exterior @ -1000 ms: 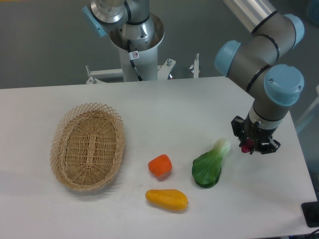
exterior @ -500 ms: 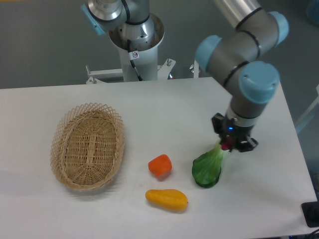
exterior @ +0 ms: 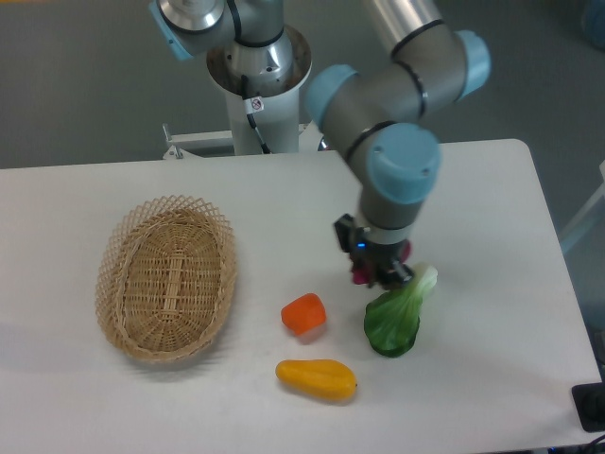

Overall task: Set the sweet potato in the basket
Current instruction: 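Carry the sweet potato over the bok choy toward the wicker basket, then lower the sweet potato into the basket and open the gripper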

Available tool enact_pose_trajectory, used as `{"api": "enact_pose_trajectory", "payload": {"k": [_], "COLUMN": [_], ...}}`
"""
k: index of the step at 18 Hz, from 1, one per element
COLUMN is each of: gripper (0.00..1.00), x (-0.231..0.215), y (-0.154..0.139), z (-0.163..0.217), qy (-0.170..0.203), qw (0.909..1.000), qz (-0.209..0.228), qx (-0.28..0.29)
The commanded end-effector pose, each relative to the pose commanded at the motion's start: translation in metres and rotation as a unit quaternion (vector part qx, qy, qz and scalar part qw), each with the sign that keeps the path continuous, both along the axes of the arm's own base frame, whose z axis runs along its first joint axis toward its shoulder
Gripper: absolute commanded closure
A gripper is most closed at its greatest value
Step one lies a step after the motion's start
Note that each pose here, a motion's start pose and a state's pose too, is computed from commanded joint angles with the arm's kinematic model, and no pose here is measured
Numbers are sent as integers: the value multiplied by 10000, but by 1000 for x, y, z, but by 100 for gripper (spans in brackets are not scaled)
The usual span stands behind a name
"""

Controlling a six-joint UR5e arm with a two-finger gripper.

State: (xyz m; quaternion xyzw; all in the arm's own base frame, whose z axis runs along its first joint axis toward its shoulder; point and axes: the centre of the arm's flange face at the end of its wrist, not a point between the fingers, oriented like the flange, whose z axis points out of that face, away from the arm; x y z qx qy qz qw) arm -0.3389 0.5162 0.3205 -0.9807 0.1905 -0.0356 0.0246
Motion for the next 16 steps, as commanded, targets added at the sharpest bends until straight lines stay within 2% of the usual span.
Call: {"api": "enact_pose_trajectory", "payload": {"k": [4, 12, 14, 15, 16], "gripper": [83, 83, 77, 70, 54], "x": [59, 193, 212, 217, 222], "y": [23, 68, 64, 62, 63], "z": [-16, -37, -53, -58, -62], "qy": [-115, -134, -135, -108, -74], "qw": [9998, 9986, 9981, 9980, 9980], "qz": [-48, -426, -518, -557, -595], "qx": [-151, -288, -318, -272, -212]}}
